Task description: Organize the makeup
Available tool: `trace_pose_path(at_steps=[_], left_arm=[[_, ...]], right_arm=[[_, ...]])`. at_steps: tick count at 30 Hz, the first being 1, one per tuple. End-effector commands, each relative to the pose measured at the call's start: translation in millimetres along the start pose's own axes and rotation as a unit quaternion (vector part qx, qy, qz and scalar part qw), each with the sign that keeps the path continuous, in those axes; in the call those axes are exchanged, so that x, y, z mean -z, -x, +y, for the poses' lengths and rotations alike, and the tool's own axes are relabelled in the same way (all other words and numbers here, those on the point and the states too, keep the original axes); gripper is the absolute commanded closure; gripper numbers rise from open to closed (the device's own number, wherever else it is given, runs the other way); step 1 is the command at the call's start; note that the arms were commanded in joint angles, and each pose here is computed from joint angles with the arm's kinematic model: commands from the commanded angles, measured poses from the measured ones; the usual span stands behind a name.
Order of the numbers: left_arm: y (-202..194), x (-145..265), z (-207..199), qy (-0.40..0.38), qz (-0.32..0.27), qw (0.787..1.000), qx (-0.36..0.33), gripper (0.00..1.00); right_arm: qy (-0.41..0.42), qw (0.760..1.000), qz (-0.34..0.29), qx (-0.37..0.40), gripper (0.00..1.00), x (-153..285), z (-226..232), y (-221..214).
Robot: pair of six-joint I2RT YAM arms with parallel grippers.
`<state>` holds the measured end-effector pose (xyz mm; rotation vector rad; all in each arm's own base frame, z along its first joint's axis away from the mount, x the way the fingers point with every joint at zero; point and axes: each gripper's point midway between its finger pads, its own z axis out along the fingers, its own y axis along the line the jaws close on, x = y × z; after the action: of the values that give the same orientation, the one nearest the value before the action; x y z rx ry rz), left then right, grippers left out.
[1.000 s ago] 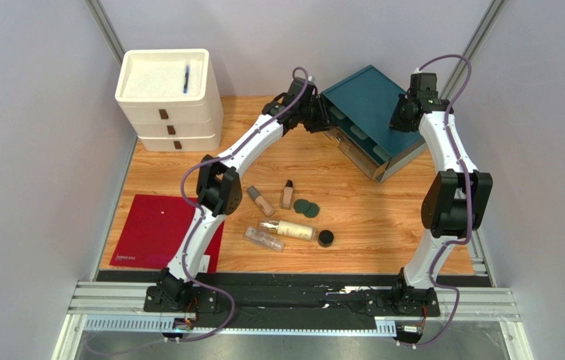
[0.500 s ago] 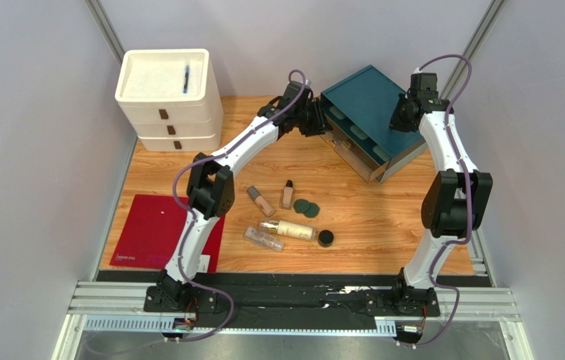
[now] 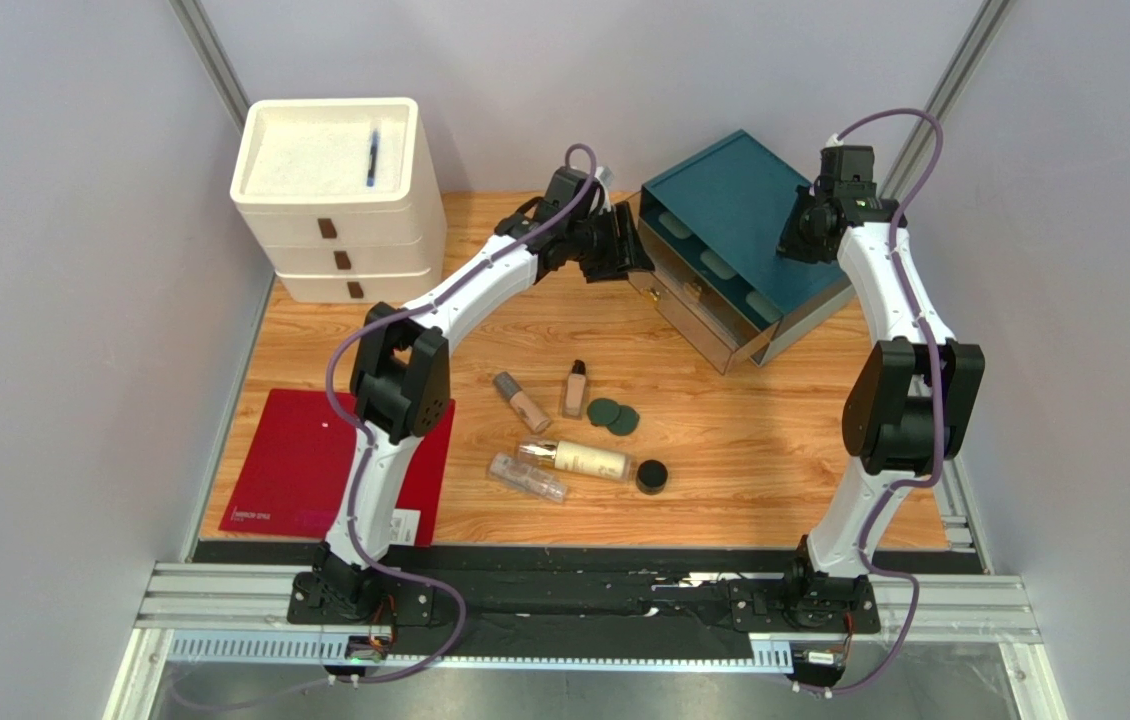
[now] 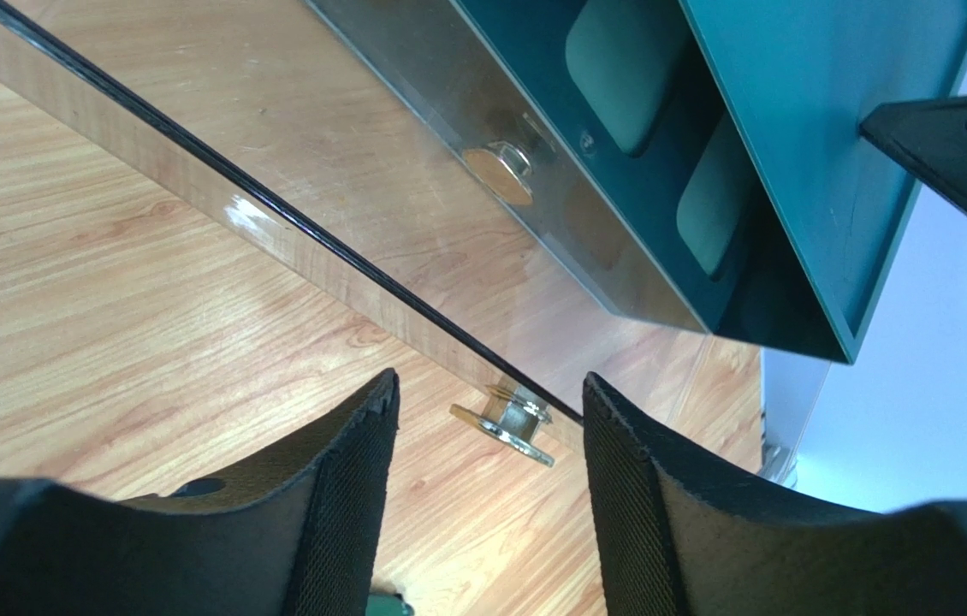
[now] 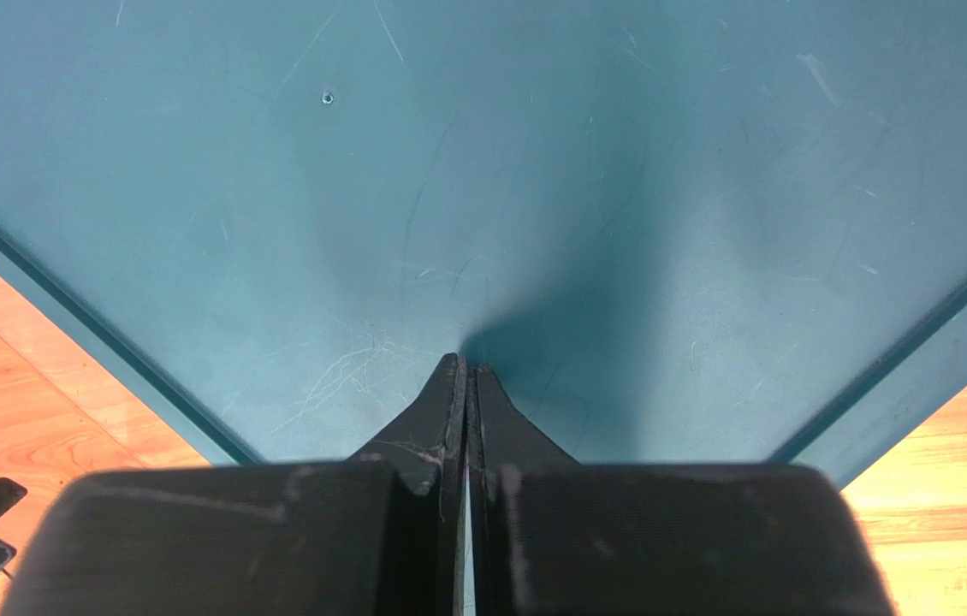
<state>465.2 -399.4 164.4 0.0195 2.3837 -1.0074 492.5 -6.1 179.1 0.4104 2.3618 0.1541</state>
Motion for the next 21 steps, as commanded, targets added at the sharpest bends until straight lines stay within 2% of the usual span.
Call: trace_pose_path(at_steps=[1, 5, 8, 15, 21], left_arm=[[21.3, 38.5, -39.5, -0.054, -0.023, 0.996, -0.066, 0.39], [25.4, 71.1, -56.4, -0.071, -0.036, 0.992, -0.100, 0.35], [-9.0, 87.3, -30.0, -0.034, 0.013, 0.994, -0.105, 0.35], [-89.5, 112.8, 50.9, 0.071, 0.079, 0.991, -0.084, 0.36], [-141.4, 98.2, 86.0, 0.126, 0.152, 0.973, -0.123, 0.36]], right_arm=[[-0.044, 0.989, 0.141, 0.001, 1.00, -26.3, -25.6, -81.5], [-0.042, 0.989, 0.144, 0.000, 1.00, -26.3, -25.3, -83.2], [-0.046, 0.988, 0.145, 0.001, 1.00, -24.7, -26.8, -84.4], [-0.047, 0.988, 0.148, -0.001, 1.00, -20.8, -28.3, -89.9], [-0.044, 0.986, 0.158, -0.003, 1.00, -26.4, -29.2, -99.4]])
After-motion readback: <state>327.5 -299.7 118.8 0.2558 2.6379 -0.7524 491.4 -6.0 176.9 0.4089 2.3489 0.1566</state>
